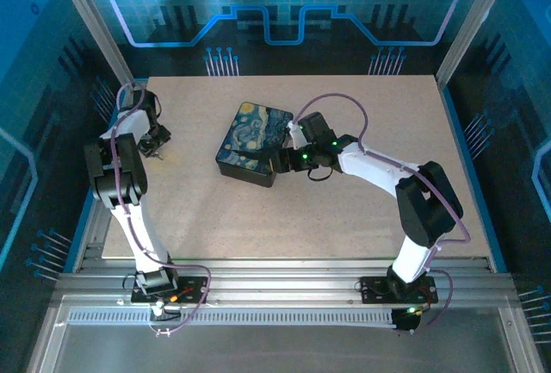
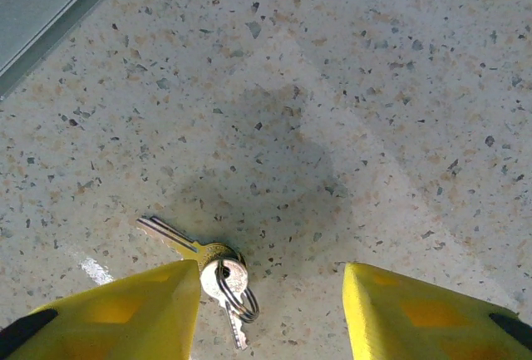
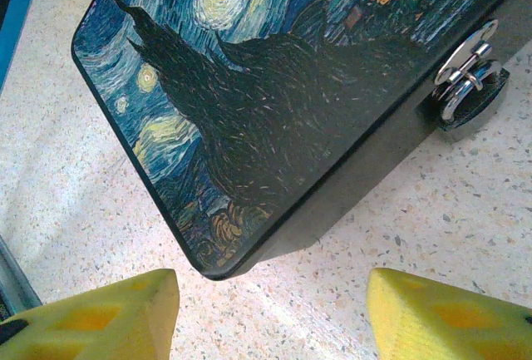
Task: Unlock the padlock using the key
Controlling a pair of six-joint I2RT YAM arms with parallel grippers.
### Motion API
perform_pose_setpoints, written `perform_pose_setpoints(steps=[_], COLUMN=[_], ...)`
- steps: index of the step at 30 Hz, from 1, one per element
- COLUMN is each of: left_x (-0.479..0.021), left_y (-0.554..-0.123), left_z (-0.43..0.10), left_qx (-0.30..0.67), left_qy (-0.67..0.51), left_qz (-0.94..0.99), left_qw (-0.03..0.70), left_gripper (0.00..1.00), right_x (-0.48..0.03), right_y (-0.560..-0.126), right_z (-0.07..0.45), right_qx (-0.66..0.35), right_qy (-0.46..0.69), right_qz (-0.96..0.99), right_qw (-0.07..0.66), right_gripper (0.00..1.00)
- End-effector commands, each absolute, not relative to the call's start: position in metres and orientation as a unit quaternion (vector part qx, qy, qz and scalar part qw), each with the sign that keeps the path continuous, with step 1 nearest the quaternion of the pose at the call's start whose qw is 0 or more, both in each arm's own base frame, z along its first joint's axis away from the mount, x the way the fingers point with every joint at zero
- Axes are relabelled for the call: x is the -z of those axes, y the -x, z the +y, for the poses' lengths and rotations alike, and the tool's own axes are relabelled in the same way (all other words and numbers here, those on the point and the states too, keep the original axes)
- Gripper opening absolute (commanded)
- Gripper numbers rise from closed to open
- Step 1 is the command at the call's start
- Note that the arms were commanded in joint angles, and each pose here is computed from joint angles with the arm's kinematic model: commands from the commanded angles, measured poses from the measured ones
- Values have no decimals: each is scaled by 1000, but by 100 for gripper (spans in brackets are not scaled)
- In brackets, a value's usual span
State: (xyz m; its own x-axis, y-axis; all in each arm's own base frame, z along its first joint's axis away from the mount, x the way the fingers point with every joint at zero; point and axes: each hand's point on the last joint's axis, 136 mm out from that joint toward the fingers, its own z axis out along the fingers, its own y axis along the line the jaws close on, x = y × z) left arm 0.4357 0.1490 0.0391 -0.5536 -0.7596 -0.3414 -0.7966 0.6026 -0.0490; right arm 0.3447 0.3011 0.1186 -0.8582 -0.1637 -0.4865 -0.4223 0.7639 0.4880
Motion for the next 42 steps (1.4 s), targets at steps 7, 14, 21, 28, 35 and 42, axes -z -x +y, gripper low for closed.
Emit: perform_pose_setpoints(steps=[7, 14, 21, 28, 35, 42], left_x=[-15, -17, -14, -16, -58, -140], left_y=[-413, -413, -413, -410, -416, -426], left_z=[147, 148, 147, 145, 124, 43], left_qx=[-65, -64, -60, -56, -20, 54], left_qy=[449, 454, 454, 456, 436, 342], left_qz=[883, 881, 881, 881, 886, 908], left_qw=[116, 122, 117, 117, 157, 234], left_gripper=[45, 40, 27, 12, 2, 1], right_x=[-124, -124, -126, -129, -133, -142], right_y=[-351, -351, -350, -348, -344, -342], right_z=[306, 304, 301, 293, 281, 240], right_qx=[-308, -306, -305, -300, -294, -286], right_qy=[169, 168, 167, 162, 154, 116], right_qz=[911, 912, 912, 914, 916, 920], right_qw=[215, 215, 218, 222, 226, 241], right_gripper=[61, 60, 60, 60, 60, 60])
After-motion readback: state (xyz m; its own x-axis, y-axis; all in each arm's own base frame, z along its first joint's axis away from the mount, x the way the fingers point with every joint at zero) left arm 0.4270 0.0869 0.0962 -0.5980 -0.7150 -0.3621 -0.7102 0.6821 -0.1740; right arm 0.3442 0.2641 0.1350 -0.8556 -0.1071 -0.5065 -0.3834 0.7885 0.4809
